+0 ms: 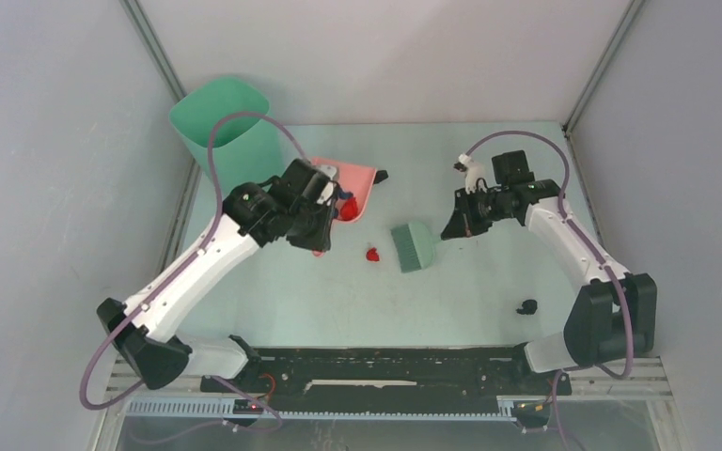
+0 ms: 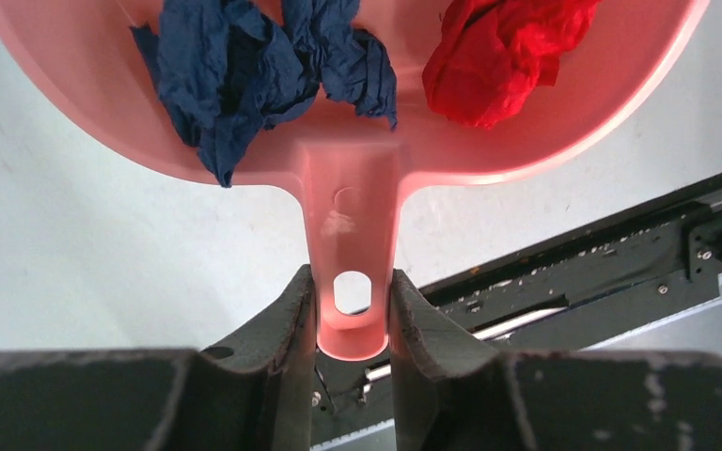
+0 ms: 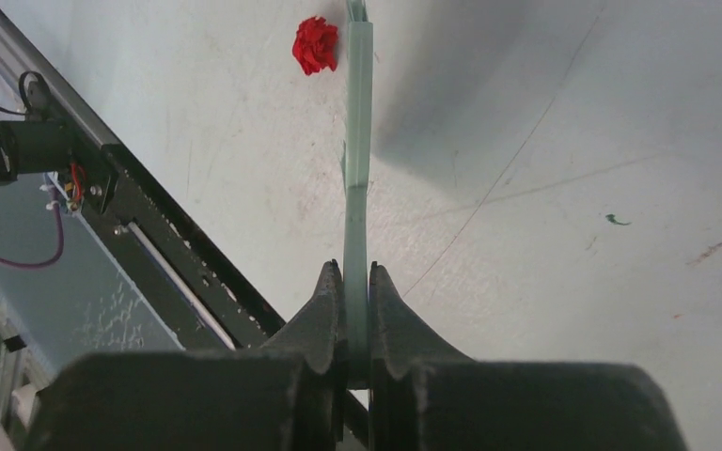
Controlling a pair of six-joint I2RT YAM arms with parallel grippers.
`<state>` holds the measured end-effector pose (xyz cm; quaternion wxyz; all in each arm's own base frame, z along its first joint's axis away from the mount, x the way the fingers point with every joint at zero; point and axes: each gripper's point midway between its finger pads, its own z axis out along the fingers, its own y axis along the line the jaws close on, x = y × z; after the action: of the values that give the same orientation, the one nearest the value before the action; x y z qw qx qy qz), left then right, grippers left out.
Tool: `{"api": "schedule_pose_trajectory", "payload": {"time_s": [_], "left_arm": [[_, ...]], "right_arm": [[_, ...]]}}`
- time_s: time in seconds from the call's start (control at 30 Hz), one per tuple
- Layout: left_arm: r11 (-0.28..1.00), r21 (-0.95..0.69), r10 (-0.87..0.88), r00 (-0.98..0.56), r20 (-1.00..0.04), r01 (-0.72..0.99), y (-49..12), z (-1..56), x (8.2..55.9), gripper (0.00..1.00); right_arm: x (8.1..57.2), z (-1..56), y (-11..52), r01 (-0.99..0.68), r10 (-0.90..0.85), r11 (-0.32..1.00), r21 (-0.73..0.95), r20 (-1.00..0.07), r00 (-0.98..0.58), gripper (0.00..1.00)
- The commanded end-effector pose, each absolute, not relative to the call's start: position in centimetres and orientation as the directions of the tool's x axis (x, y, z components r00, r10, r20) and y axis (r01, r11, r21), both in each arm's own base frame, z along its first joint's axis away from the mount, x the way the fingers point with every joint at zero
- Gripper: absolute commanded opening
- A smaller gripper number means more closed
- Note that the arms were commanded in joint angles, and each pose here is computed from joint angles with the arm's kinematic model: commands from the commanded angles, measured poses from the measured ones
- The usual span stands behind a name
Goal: Sweep away the paper scraps from the table
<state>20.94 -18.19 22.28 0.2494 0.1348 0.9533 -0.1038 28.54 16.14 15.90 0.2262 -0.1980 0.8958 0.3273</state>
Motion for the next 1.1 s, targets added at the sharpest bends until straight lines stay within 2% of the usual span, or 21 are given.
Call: {"api": "schedule_pose_trajectory", "payload": {"time_s": [0.0,0.13,0.33,0.63,1.07], "left_arm": [[0.925,-0.138,0.231,-0.815,-0.532,0.353,-18.9,24.7,23.4,0.00],[0.923,-0.150,0.228,-0.819,-0.527,0.354,-20.1,24.9,25.5,0.00],[0.924,-0.161,0.216,-0.819,-0.532,0.348,-21.5,25.0,28.2,0.00],[0.894,-0.277,0.135,-0.801,-0.583,0.352,-24.4,28.5,32.2,0.00],[0.859,-0.416,-0.051,-0.761,-0.646,0.296,-21.5,34.0,36.0,0.00]], "right_arm": [[30.4,19.4,15.4,-0.553,-0.140,0.704,0.445,-0.676,-0.723,0.00],[30.7,18.8,14.4,-0.528,-0.088,0.688,0.498,-0.665,-0.742,0.00],[31.6,17.3,12.9,-0.506,-0.095,0.722,0.473,-0.656,-0.749,0.00],[32.0,17.5,12.3,-0.529,-0.124,0.738,0.418,-0.687,-0.716,0.00],[31.4,17.6,12.7,-0.564,-0.141,0.707,0.426,-0.697,-0.703,0.00]]}}
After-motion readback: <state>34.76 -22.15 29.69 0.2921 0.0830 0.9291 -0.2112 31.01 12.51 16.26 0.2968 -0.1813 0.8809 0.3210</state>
